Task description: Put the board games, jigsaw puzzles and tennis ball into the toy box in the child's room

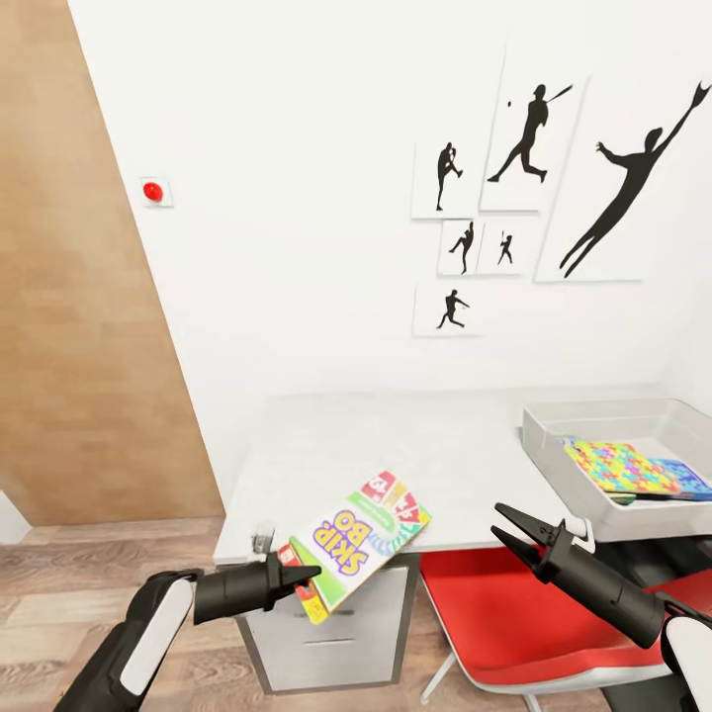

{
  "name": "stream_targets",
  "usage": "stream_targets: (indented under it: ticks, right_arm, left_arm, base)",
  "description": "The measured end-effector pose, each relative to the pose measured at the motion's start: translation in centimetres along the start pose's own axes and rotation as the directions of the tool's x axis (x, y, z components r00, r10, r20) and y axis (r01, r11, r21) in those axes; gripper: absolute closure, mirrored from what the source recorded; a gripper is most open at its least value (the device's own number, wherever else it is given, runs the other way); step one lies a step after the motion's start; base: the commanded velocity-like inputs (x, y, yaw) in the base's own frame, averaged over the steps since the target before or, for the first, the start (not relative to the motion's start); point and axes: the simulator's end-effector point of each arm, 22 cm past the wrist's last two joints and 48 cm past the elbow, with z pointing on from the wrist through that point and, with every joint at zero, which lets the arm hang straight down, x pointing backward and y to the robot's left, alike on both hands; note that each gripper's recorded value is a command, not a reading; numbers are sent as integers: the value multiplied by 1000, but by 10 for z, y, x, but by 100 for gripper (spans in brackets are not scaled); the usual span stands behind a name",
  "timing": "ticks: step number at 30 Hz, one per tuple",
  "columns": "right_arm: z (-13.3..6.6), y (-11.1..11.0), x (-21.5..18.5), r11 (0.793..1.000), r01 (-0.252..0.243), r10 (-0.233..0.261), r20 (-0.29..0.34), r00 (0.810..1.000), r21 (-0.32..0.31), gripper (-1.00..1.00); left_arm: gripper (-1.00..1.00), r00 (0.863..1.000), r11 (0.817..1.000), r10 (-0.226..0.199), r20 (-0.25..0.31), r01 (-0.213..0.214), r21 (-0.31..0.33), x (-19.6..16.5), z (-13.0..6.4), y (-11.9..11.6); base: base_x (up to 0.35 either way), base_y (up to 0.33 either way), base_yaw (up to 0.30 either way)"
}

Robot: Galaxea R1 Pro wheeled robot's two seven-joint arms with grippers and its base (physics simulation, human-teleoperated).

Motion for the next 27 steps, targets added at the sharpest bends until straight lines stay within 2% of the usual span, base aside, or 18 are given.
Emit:
stream_targets:
  ticks: [2,6,9,12,15,17,21,27]
  right_arm:
    - [0,3,-1,1000,0,0,0,1000,0,-100]
    - [0,8,-4,1000,-1,1,1,1000,1,-100]
    - [0,13,-5,1000,-1,1,1,1000,1,-100]
    - [0,17,-6,1000,-1,1,1,1000,-2,-100]
    - [0,21,-7,1000,-2,2,1,1000,-1,-100]
    - [0,24,-8,1000,-2,2,0,1000,0,-100]
    - [1,25,-9,1000,-3,3,-1,1000,20,-100]
    - [0,32,-13,1000,-3,3,2,1000,22,-100]
  left_arm:
    - [100,1000,1000,11,2,-11,-16,-5,-9,1]
    - [100,997,997,76,18,-75,-35,-24,-44,-10]
    - [100,995,993,89,44,-92,79,-39,-77,-43]
    - [100,993,978,110,38,-115,175,-45,-115,-71]
    - [100,991,956,132,25,-134,259,-48,-151,-97]
    - [100,990,940,140,21,-140,312,-48,-168,-113]
    - [100,990,926,143,17,-140,350,-49,-181,-126]
    - [100,989,927,144,14,-140,348,-49,-184,-133]
  base:
    - [0,0,0]
    - [0,0,0]
    - [0,0,0]
    - [0,0,0]
    - [0,0,0]
    - [0,0,0]
    - [0,0,0]
    - [0,0,0]
